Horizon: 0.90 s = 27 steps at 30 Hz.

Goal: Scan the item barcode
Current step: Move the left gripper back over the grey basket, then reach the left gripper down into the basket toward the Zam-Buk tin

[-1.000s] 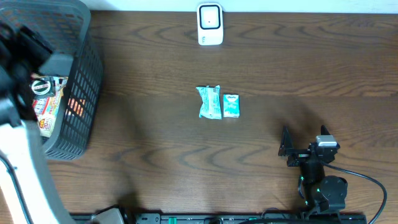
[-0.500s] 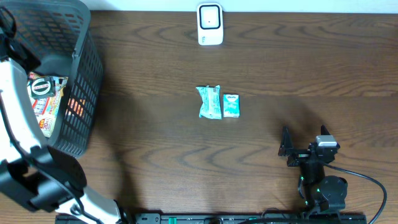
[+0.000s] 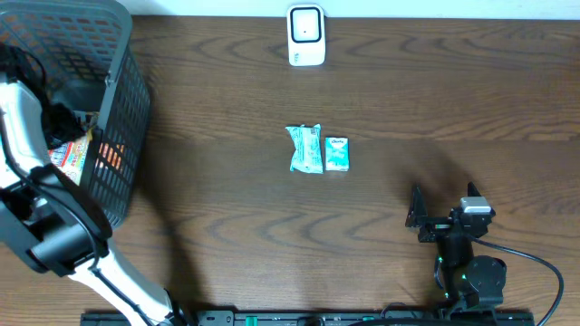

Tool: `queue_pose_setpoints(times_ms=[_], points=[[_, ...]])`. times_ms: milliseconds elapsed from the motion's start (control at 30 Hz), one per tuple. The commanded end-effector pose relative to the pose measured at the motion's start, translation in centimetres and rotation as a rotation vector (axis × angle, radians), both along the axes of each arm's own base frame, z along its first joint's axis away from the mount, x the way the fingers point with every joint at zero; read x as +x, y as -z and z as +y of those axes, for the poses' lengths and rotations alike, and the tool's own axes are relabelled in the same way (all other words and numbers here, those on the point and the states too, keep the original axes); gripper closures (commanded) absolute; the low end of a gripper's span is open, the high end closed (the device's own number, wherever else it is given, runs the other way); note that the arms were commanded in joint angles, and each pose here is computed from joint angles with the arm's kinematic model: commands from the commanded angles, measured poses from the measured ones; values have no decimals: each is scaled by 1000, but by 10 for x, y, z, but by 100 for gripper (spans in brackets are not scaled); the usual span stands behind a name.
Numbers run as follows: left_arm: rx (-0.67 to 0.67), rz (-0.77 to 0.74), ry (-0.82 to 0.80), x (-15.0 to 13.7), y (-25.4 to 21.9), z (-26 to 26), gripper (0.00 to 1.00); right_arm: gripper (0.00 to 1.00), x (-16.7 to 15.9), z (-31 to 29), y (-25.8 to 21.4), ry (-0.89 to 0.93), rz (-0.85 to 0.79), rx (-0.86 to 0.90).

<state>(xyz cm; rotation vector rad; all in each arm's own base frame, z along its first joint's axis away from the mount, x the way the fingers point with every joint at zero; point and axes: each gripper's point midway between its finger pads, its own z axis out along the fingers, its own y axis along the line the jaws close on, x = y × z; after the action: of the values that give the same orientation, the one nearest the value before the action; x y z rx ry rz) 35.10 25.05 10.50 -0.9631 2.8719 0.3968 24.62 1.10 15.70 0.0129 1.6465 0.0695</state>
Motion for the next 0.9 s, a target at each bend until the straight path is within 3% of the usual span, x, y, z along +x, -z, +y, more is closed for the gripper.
queue_pose_setpoints(times_ms=[0,567,633,667,733,867], points=[[-75,41,66,-4,21,-13,28,1,0,-1,0,4,-1,-12],[-23,99,167,-18,83,-8,30,1,0,-1,0,4,0,-11],[18,128,160,-23,84,-2,38,1,0,-1,0,4,-1,-12],[35,139,154,-26,84,1,49,1,0,-1,0,4,-1,-12],[52,142,134,-27,84,4,63,1,0,-1,0,4,-1,-11],[55,138,134,-26,84,4,69,1,0,-1,0,4,-1,-12]])
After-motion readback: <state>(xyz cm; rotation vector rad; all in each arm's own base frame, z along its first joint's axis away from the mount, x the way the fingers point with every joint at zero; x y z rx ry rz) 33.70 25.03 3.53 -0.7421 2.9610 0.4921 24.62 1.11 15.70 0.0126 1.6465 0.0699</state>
